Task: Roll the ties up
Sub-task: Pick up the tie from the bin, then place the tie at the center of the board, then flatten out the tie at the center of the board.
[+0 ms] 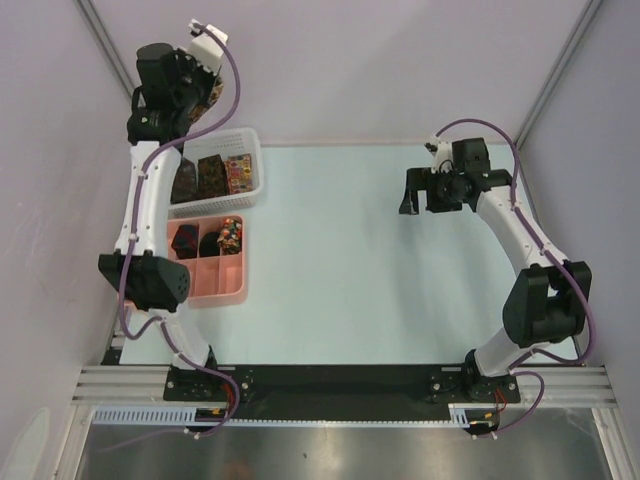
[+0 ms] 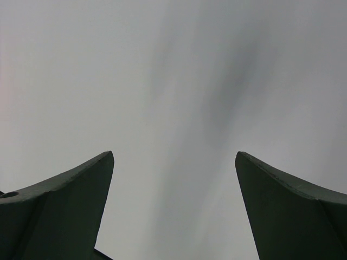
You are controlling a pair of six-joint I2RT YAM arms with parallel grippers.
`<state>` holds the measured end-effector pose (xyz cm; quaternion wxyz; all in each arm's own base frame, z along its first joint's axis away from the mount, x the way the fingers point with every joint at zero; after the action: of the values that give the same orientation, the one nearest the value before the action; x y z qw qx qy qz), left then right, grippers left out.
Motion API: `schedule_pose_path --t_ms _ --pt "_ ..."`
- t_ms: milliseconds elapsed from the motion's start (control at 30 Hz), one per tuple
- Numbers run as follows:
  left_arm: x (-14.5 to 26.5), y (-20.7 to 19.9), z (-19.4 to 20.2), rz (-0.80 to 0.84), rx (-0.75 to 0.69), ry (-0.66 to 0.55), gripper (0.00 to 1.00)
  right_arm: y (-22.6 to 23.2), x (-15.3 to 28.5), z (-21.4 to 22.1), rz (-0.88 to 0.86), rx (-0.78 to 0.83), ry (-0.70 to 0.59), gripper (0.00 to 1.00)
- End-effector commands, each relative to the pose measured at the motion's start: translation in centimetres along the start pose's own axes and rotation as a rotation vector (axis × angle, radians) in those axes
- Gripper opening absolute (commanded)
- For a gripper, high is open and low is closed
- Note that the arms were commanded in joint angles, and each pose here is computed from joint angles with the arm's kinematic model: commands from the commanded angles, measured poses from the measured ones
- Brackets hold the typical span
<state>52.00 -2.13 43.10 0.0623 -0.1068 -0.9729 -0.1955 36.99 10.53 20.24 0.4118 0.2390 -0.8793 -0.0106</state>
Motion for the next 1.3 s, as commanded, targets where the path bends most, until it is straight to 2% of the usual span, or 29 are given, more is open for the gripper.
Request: schedule_pose_path --t_ms 0,200,300,333,433,500,667,700,733,767,833,867,900,967,1067,1133,1167,1233,1267 --pt "4.9 -6.9 -6.4 0.238 0.076 -0.138 0.0 0.1 2.7 -1.7 -0.028 0.009 -0.088 1.0" --pt "9.0 -18.1 -8.5 0.578 0.178 -0.166 0.0 -1.6 4.4 -1.7 -0.042 -0.042 -0.127 1.0" --pt "10.7 -24.8 -7.5 0.766 0.225 -0.109 0.0 -3.6 5.6 -1.4 -0.037 -0.103 -0.14 1.0" --pt "11.6 -28.0 -6.6 0.857 0.229 -0.076 0.01 -4.2 6.0 -1.1 -0.04 -0.13 -0.136 1.0" --pt "14.4 -34.1 -5.2 1.107 0.271 -0.024 0.05 -6.2 7.2 -0.3 -0.082 -0.221 -0.139 1.0" --pt "15.6 -36.5 -4.6 1.224 0.323 0.006 0.09 -7.3 7.9 -0.1 -0.108 -0.263 -0.148 1.0" --pt "17.3 -41.2 -2.0 1.434 0.466 0.217 0.13 -8.1 9.0 1.2 -0.102 -0.268 -0.111 1.0" --pt "17.5 -41.9 -0.5 1.471 0.493 0.271 0.17 -8.1 9.2 1.3 -0.095 -0.258 -0.106 1.0" --pt "17.3 -42.2 0.2 1.481 0.504 0.293 0.23 -8.0 9.3 1.6 -0.09 -0.254 -0.098 1.0" --pt "16.0 -42.7 1.7 1.45 0.511 0.325 0.42 -8.1 9.3 1.8 -0.077 -0.245 -0.086 1.0" --pt "12.3 -41.1 4.0 1.349 0.565 0.358 0.67 -7.9 9.0 2.1 -0.07 -0.214 -0.063 1.0" --pt "10.1 -40.8 5.8 1.3 0.591 0.407 0.91 -7.8 8.9 2.2 -0.056 -0.198 -0.05 1.0" --pt "8.6 -39.4 5.3 1.256 0.599 0.384 0.99 -7.6 8.8 2.3 -0.048 -0.172 -0.04 1.0" --pt "5.6 -35.9 6.5 1.122 0.628 0.371 0.99 -6.7 8.1 2.7 -0.031 -0.119 0.002 1.0" --pt "5.6 -33.2 7.3 1.059 0.546 0.333 0.99 -5.0 6.7 3.7 -0.009 -0.014 0.071 1.0" --pt "7.7 -32.9 8.7 1.078 0.447 0.32 0.99 -4.1 5.6 4.6 -0.006 0.033 0.104 1.0" --pt "9.1 -33.5 11.0 1.105 0.445 0.369 0.99 -2.7 4.9 4.8 -0.026 0.075 0.119 1.0" --pt "11.3 -33.4 12.1 1.137 0.399 0.36 0.97 -1.6 3.8 5.1 -0.021 0.149 0.139 1.0" --pt "12.7 -34.1 14.7 1.159 0.41 0.416 0.96 0.2 2.9 4.9 -0.047 0.219 0.138 1.0"
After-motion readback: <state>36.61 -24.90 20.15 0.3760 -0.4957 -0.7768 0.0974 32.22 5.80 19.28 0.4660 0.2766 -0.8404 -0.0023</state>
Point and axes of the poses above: each gripper's point midway between its finger pads, its own x axis back along the fingers, its own y axis along the line the jaws close on, z = x × y, the point moved 3 cm from there along x, back along the fingers, and after that the axes turned 7 degrees about x, right-handed, at the moved point
